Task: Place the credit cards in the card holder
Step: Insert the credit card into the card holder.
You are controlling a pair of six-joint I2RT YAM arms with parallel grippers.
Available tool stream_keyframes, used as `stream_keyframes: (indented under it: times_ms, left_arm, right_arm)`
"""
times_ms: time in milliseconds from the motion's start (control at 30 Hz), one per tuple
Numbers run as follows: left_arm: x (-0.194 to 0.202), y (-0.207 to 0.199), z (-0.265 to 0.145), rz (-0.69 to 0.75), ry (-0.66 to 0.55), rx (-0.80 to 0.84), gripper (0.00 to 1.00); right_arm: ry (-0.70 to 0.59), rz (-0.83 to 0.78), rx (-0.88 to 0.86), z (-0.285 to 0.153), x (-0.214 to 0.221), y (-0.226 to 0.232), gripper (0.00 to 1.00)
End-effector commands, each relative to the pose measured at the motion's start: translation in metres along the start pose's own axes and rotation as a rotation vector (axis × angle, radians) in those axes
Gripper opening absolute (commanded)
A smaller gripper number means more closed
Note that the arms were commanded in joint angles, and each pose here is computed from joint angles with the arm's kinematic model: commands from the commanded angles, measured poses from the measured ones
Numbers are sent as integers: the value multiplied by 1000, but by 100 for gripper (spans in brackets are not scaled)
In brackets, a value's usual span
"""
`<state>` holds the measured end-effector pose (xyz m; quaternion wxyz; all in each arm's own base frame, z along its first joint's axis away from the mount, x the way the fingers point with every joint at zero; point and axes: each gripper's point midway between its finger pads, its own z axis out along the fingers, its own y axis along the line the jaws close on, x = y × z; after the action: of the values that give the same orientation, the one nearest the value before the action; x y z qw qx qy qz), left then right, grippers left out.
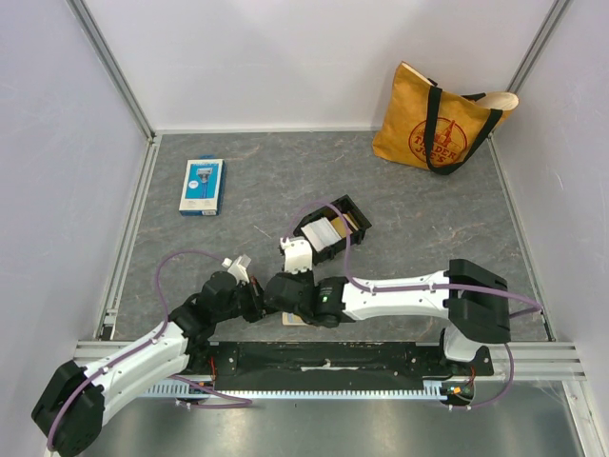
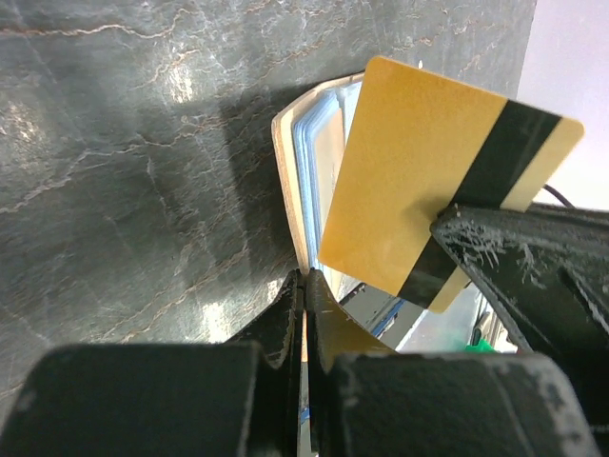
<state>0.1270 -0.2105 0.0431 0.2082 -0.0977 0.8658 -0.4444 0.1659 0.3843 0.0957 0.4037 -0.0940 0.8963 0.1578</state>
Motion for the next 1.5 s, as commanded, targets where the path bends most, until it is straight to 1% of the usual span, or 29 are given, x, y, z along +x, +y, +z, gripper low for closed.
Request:
stream_keyframes:
  times_ms: [0, 167, 267, 500, 600, 767, 900, 1200, 1467]
  left_arm:
    - [-3, -17, -3, 26, 0, 54, 2]
    - [-5, -19, -4, 26, -5, 55, 2]
    - [-4, -18, -5, 28, -4, 54, 2]
    - [-4, -17, -5, 27, -6, 53, 2]
    - [-4, -18, -5, 30, -6, 57, 2]
    - [-5, -19, -5, 30, -8, 60, 2]
    - [-4, -19, -6, 27, -7, 62, 2]
    - [-5, -23, -7, 27, -9, 75, 2]
    - [-8, -28, -8, 31, -19, 89, 2]
  right_arm:
    - [-77, -101, 96, -11, -15, 1, 0]
    - [-91, -165, 150, -16, -13, 1, 0]
    - [-96, -176, 165, -19, -14, -1, 0]
    - [-110, -161, 160, -25, -20, -3, 0]
    - [-113, -136, 130, -26, -23, 4, 0]
    - [-77, -67, 71, -11, -29, 12, 0]
    - [-86, -36, 44, -5, -39, 15, 0]
    - [-61, -36, 42, 3, -30, 16, 0]
    - [-60, -57, 72, 7, -25, 6, 0]
